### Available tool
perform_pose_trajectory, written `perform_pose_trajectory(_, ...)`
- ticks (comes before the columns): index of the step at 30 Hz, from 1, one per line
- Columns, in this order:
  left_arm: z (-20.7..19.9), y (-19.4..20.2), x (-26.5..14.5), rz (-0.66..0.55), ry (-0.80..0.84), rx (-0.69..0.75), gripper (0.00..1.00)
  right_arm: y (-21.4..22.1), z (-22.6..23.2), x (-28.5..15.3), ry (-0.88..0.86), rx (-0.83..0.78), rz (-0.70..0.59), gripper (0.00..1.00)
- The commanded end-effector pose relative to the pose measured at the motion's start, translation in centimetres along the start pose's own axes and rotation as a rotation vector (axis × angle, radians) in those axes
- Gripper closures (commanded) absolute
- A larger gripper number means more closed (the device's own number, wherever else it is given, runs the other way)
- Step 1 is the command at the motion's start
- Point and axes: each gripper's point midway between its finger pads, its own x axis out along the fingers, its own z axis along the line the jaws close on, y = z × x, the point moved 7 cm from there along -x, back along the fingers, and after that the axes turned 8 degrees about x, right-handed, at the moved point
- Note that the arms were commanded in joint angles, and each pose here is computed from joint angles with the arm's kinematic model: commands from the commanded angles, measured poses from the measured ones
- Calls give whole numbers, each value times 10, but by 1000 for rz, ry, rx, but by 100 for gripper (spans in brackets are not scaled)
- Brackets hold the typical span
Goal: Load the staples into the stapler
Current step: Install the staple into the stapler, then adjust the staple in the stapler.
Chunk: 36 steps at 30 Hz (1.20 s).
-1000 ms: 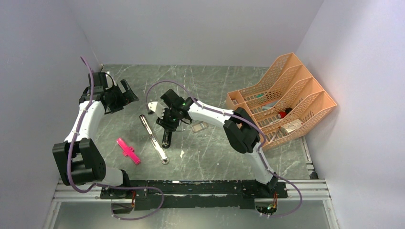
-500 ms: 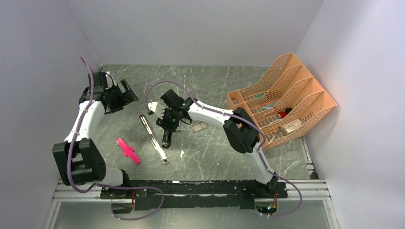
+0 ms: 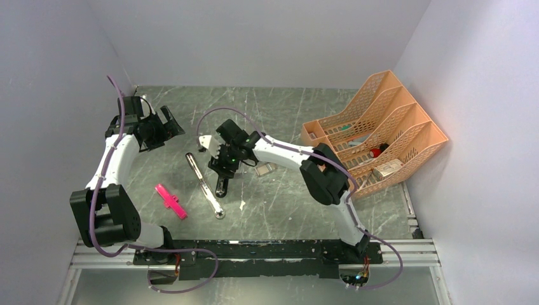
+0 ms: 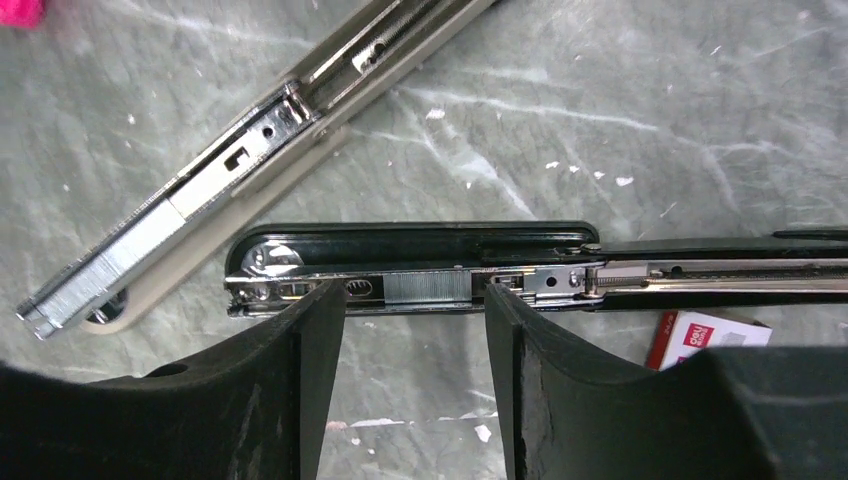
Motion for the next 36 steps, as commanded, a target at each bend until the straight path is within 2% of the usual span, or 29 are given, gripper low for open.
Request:
perform_pose_trajectory(1,0,-6,-3,-19,21,8,4,-39,1,-41,53,-20,-219,42)
perform_pose_trajectory(7,-1,-5,-2,-15,31,5,4,-38,-5,-79,177,38,-399,41)
perform_pose_trajectory(13,-2,-4,0,-8,45,4,4,-25,-14,-93,213,112,-461,41)
perform_pose_trajectory(23,-6,-1,2,4,74,8,5,-15,-22,-91,250,185,-460,42)
perform_pose_trajectory(28,-4,-1,5,15,78,-2,5,-11,-27,-80,235,158,-398,42)
perform_pose_trajectory(34,2,-2,7,22,78,-20,5,-13,-30,-52,146,141,-311,54)
perform_pose_trajectory(36,1,-1,8,24,81,-20,5,-14,-29,-44,149,123,-291,54)
